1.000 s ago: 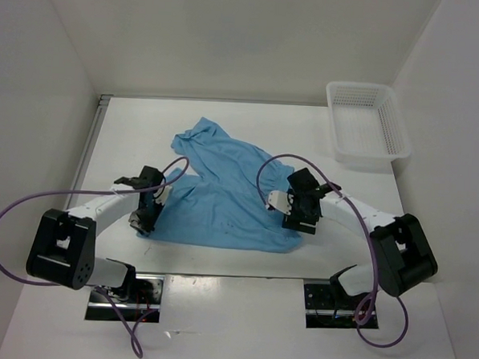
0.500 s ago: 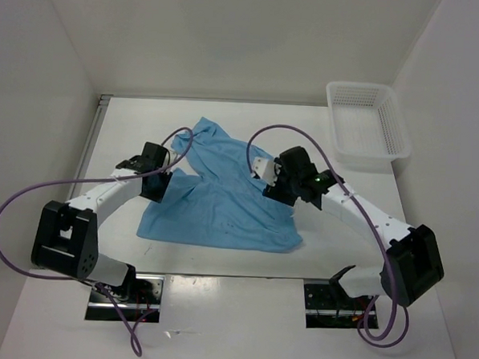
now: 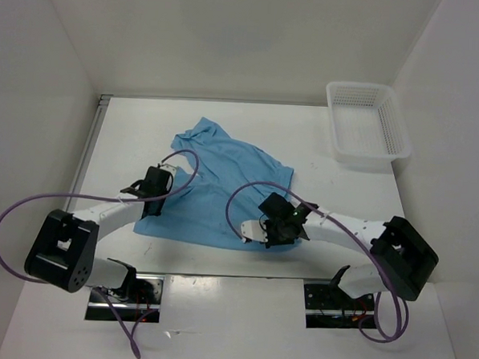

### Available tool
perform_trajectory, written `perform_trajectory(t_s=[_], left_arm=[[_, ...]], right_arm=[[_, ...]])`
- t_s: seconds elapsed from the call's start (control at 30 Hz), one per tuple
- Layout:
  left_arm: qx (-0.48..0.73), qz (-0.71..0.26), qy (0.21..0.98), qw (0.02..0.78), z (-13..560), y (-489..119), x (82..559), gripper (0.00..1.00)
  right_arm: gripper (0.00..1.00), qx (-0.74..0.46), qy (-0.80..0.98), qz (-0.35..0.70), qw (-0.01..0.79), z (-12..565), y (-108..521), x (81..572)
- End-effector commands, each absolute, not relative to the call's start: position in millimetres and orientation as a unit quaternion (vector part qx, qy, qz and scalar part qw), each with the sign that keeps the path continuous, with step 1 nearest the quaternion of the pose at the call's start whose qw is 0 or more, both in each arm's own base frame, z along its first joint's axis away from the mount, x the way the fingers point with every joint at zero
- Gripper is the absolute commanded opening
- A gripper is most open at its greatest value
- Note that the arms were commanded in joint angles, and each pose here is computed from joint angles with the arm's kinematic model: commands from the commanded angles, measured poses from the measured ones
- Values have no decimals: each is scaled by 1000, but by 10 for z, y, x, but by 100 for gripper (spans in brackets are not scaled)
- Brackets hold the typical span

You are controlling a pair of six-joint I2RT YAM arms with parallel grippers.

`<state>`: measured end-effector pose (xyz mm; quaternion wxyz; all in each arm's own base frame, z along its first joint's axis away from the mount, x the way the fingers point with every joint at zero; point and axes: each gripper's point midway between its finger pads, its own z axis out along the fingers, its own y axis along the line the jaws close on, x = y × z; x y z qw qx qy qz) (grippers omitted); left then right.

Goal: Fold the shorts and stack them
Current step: Flatten the shorts out

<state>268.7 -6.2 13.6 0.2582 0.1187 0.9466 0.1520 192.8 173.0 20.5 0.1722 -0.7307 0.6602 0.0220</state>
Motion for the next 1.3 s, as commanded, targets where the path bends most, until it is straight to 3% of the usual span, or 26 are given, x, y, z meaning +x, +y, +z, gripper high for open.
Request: perform_trajectory(t_s=[0.0,0.17,0.37,0.47,0.57,0.6,0.67,0.73,0.83,0.93,0.97,1.03,1.27], left_arm=[[139,198,962,124,-278,278,1869,43],[162,169,972,24,-169,310,1250,40],[164,112,980,18,-39,111,1244,41],[153,78,983,62,88,-49,1536,47],[130,47,981,139,407,-201,2096,71],[127,44,974,181,613,-258,2375,83],[110,31,965,235,819,-298,2777,84],[105,9,945,311,1251,-425,3290,86],[103,-27,935,339,1372,-538,3789,86],[104,-72,936,328,1367,-631,4272,82],[110,-97,944,295,1131,-736,4394,77],[102,-110,936,320,1350,-671,4776,76],[95,-99,950,281,779,-654,5029,76]], right_arm=[[9,-802,587,15,115,76,1549,1603],[5,-834,542,9,101,79,1548,1512],[8,-851,514,-14,110,141,1638,1537],[17,-806,554,-15,211,477,1996,1785],[31,-752,574,8,324,1064,2356,1969],[49,-734,575,15,362,1326,2474,2037],[68,-688,588,33,425,1721,2577,2128],[80,-633,601,44,485,2088,2670,2317],[81,-549,661,63,508,2211,2596,2694],[81,-461,745,83,476,1977,2405,3223],[81,-432,759,92,479,2047,2376,3432],[81,-344,822,117,439,1714,2092,3837],[80,-196,886,152,392,1252,1613,4568]])
